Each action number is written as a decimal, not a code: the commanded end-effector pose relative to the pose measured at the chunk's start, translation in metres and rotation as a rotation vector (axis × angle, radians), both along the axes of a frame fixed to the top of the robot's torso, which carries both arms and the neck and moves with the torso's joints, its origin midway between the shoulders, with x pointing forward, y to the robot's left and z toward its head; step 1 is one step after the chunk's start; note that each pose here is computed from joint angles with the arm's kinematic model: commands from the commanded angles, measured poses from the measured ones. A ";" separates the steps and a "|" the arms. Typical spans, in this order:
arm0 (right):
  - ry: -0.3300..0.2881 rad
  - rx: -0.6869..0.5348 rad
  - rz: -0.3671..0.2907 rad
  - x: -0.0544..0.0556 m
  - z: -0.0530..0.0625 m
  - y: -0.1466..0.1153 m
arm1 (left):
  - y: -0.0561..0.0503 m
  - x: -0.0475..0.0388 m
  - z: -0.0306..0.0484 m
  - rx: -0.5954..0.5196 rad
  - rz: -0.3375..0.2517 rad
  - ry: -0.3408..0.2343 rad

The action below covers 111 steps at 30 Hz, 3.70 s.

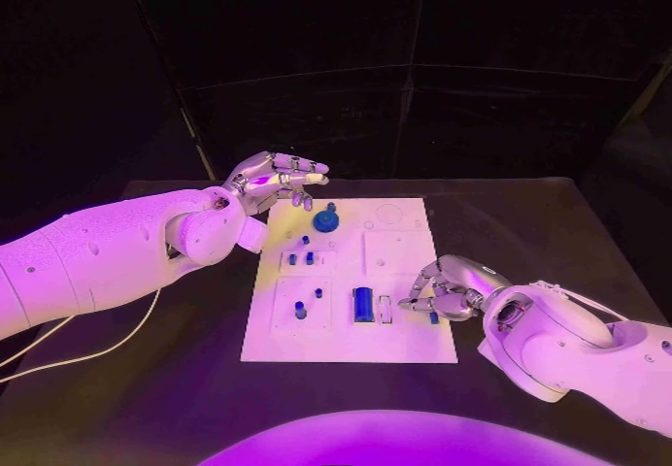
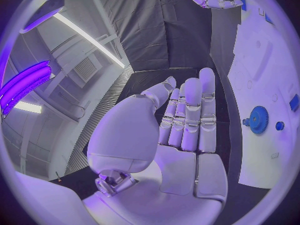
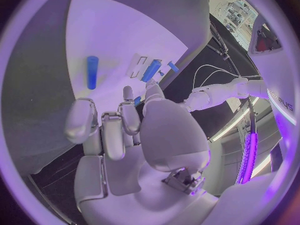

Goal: Assemble the parts on the task board

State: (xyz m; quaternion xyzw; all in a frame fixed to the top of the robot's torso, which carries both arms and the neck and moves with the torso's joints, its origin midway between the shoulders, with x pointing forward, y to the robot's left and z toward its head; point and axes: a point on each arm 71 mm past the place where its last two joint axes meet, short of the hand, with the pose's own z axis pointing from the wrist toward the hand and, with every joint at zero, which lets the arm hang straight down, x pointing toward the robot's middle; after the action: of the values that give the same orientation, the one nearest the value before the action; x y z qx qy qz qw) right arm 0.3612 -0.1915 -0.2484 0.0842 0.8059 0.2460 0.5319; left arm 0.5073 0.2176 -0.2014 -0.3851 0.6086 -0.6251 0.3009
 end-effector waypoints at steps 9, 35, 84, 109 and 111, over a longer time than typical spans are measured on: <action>-0.013 -0.061 -0.057 0.002 0.001 -0.041 | -0.001 -0.0008 0.0009 -0.007 -0.010 -0.005; 0.052 -0.193 -0.022 0.012 -0.017 -0.035 | -0.001 -0.0018 -0.0005 -0.009 -0.015 -0.001; 0.005 -0.416 0.131 0.016 -0.025 -0.008 | 0.001 -0.0032 0.0001 -0.009 -0.006 -0.007; -0.016 -0.002 -0.085 0.010 -0.007 0.006 | 0.000 -0.0034 0.0003 -0.012 -0.011 -0.008; -0.004 0.008 -0.086 0.010 -0.008 0.008 | 0.000 -0.0034 0.0003 -0.012 -0.011 -0.008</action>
State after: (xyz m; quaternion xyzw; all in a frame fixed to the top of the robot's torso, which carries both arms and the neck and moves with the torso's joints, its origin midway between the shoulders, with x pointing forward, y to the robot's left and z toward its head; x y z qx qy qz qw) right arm 0.3702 -0.1837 -0.2575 0.0864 0.8058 0.2113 0.5464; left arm 0.5041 0.2189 -0.2032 -0.3852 0.6096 -0.6253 0.2984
